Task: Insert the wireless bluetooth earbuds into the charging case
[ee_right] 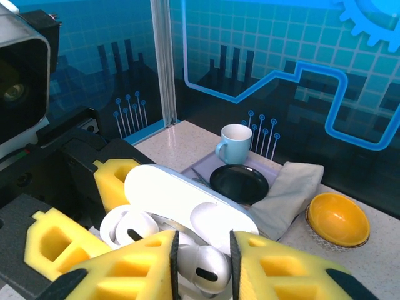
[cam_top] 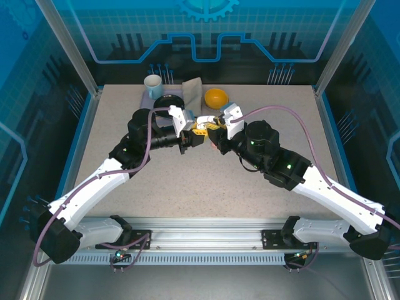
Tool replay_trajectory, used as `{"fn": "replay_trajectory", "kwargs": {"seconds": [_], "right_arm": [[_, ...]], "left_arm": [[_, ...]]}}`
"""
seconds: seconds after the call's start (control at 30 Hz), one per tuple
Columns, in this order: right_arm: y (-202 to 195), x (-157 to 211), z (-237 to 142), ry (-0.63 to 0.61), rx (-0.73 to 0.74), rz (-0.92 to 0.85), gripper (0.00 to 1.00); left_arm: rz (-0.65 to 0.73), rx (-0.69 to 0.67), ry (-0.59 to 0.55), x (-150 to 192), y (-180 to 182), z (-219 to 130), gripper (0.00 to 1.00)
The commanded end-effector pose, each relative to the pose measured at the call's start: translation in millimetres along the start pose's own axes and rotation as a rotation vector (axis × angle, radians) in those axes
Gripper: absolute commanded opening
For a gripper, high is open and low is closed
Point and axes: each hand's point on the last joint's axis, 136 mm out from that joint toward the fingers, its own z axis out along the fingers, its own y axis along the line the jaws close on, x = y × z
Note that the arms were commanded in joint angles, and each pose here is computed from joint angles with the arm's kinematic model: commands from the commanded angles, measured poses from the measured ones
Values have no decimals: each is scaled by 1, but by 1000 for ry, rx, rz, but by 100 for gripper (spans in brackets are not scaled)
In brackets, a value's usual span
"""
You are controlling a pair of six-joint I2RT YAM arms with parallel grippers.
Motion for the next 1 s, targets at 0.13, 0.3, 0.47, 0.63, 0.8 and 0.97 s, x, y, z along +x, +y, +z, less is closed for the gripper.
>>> {"fn": "replay_trajectory", "kwargs": {"seconds": [0.13, 0.3, 0.47, 0.63, 0.8, 0.97], "right_arm": [[20, 5, -2, 27, -69, -27, 36], [20, -1, -3, 15, -73, -15, 37], [22, -9, -4, 2, -82, 3, 42], [23, -12, -2, -1, -87, 21, 45], [21, -16, -1, -5, -80, 35, 47], [13, -19, -4, -11, -55, 43, 49]], "left_arm": [[35, -35, -60, -23, 6, 1, 0], [31, -39, -59, -21, 7, 1, 0], [23, -43, -61, -17, 7, 1, 0], [18, -51, -63, -15, 8, 1, 0], [6, -53, -60, -11, 9, 1, 0], [2, -56, -57, -8, 9, 1, 0]]}}
